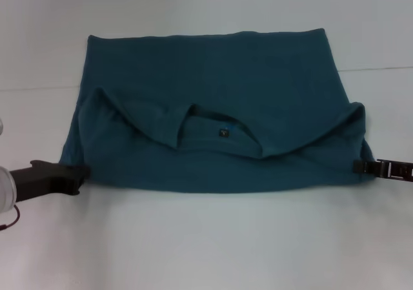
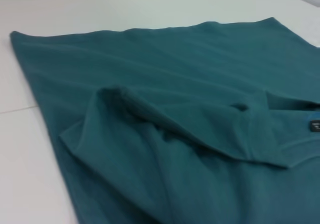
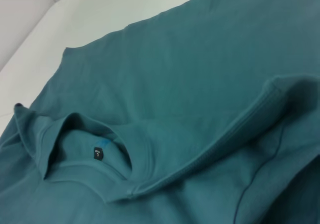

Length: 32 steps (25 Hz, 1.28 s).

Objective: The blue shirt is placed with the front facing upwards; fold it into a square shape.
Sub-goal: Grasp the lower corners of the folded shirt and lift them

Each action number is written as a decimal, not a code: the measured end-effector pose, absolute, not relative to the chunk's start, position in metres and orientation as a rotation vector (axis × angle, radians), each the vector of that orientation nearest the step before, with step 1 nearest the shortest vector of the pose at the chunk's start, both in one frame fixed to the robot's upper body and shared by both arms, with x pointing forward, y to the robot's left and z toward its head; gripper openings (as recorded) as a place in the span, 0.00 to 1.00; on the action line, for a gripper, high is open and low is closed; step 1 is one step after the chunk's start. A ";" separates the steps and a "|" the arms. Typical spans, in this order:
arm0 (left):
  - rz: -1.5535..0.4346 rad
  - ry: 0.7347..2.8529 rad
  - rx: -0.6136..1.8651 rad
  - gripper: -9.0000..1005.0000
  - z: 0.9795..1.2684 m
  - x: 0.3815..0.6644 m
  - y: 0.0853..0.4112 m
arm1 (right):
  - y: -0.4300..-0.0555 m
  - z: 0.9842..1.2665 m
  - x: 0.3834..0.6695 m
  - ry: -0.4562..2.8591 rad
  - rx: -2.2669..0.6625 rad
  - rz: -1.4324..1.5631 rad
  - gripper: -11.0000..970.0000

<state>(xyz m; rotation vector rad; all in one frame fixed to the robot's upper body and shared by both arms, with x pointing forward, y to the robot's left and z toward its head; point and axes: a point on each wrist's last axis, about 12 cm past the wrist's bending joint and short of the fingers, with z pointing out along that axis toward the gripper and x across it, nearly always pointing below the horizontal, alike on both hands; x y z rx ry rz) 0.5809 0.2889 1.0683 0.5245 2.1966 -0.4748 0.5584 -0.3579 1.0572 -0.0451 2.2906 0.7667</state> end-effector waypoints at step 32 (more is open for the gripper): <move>-0.504 2.248 0.424 0.50 1.078 0.587 0.306 | -0.367 1.058 0.552 2.302 -0.048 0.764 0.05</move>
